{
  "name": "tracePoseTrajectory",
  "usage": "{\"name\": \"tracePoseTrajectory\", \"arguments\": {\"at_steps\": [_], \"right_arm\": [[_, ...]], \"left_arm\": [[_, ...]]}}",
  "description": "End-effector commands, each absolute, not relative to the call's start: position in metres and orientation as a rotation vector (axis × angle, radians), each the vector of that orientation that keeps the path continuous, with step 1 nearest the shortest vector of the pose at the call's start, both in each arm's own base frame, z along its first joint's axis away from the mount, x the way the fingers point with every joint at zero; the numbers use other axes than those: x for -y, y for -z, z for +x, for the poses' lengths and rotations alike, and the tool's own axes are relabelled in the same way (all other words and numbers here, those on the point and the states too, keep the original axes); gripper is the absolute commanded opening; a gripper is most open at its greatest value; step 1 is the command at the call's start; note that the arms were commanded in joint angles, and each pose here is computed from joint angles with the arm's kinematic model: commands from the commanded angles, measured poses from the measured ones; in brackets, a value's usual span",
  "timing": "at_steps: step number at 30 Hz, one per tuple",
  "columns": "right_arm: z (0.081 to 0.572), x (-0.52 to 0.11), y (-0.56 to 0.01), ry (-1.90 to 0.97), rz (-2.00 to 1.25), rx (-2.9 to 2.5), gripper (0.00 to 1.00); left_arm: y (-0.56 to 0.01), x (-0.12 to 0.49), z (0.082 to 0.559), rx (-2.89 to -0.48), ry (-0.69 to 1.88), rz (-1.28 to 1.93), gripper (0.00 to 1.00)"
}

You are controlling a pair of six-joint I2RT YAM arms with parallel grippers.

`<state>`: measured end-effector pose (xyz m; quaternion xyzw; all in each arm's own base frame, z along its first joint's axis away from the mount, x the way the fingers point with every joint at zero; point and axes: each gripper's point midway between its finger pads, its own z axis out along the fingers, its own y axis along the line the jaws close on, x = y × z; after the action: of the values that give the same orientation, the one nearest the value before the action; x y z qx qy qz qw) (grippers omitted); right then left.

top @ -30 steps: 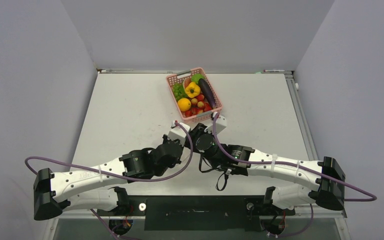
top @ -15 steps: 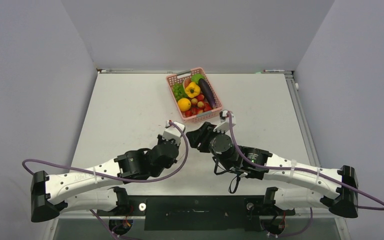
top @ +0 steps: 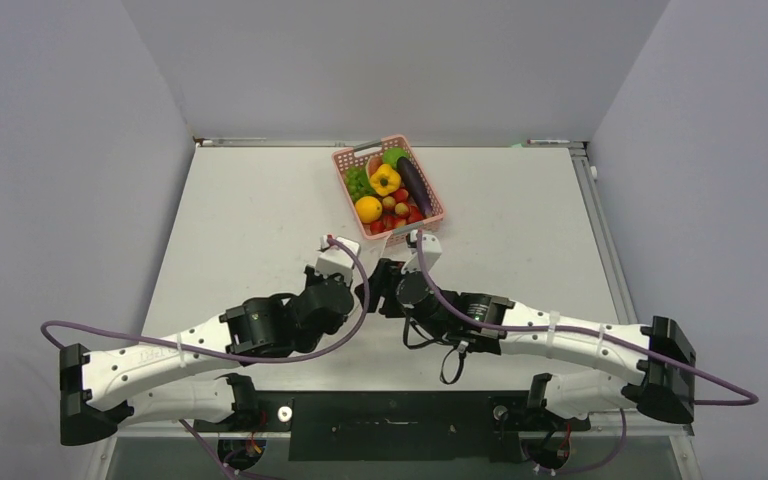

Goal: Place the food in the zip-top bag and seal the zipper
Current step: Open the zipper of the food storage bag at the center of the board.

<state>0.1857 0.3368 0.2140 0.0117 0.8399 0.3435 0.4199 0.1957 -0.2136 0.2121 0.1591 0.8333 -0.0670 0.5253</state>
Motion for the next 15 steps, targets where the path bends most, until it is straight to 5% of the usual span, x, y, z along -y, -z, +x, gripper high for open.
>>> {"name": "tracePoseTrajectory", "arguments": {"at_steps": [1,9,15], "right_arm": [[0.18,-0.362,-0.218,-0.925,-0.015,-2.127,0.58],[0.182,-0.372,-0.204,-0.899,-0.019,-2.154,0.55],[0.185,-0.368,-0.188,-0.845,-0.012,-2.18,0.44]], "left_arm": [[-0.237,0.211,0.2,-1.963,0.173,0.295,0.0],[-0.237,0.206,0.199,-1.973,0.152,0.286,0.0],[-0.237,0.201,0.201,-1.969,0.116,0.278,0.0]]}}
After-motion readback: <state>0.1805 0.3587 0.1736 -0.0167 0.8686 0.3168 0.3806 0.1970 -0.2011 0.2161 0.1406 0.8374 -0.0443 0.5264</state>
